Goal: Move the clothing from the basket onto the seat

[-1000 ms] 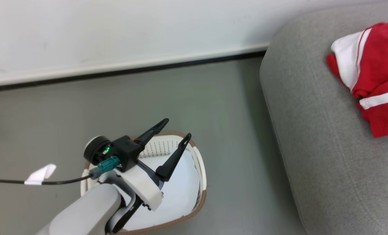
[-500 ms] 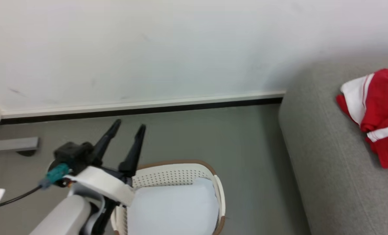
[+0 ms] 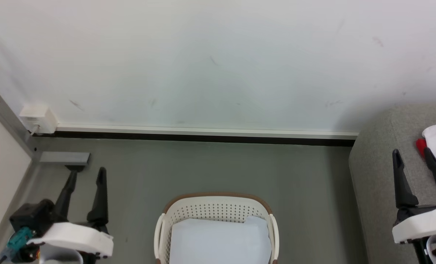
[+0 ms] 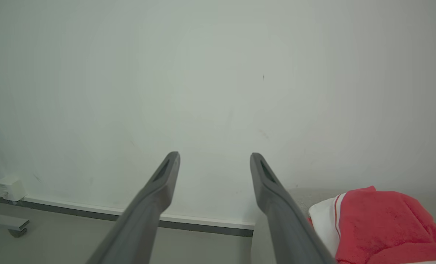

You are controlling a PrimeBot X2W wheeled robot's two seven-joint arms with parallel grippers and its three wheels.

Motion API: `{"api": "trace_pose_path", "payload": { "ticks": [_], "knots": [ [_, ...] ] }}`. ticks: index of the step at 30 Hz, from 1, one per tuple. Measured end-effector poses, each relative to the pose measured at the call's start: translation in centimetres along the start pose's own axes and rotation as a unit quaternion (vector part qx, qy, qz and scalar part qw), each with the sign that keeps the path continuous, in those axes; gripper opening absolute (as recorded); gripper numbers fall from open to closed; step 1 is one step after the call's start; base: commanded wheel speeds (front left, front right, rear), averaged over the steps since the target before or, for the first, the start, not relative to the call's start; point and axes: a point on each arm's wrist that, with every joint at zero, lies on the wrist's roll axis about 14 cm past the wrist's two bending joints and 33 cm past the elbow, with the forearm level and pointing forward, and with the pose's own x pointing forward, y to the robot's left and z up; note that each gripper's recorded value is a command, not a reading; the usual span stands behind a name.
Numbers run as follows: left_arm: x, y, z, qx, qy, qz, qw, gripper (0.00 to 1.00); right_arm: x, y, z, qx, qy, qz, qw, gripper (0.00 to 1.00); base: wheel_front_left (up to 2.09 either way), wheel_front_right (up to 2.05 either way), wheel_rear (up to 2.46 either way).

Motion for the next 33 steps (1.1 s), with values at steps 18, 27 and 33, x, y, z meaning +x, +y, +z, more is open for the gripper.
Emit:
{"api": "trace_pose_path", "payload": {
  "ticks": [18,27,33],
  "knots": [
    [-5.0,0.9,-2.4,-0.005,0.012,0.036,0.999,1.00,-4.5,4.6,-5.7,0.060,0.042,0.027,0.997,1.00,0.00,0.00,0.00],
    [-5.0,0.4,-2.8,-0.004,0.014,0.027,1.000,1.00,-5.2,5.7,-6.2,0.060,0.053,0.041,0.996,1.00,0.00,0.00,0.00],
    [-6.0,0.3,-5.0,-0.024,0.050,0.036,0.998,0.00,-6.5,5.5,-8.3,0.074,0.088,0.031,0.993,0.00,0.00,0.00,0.00]
  ]
}}
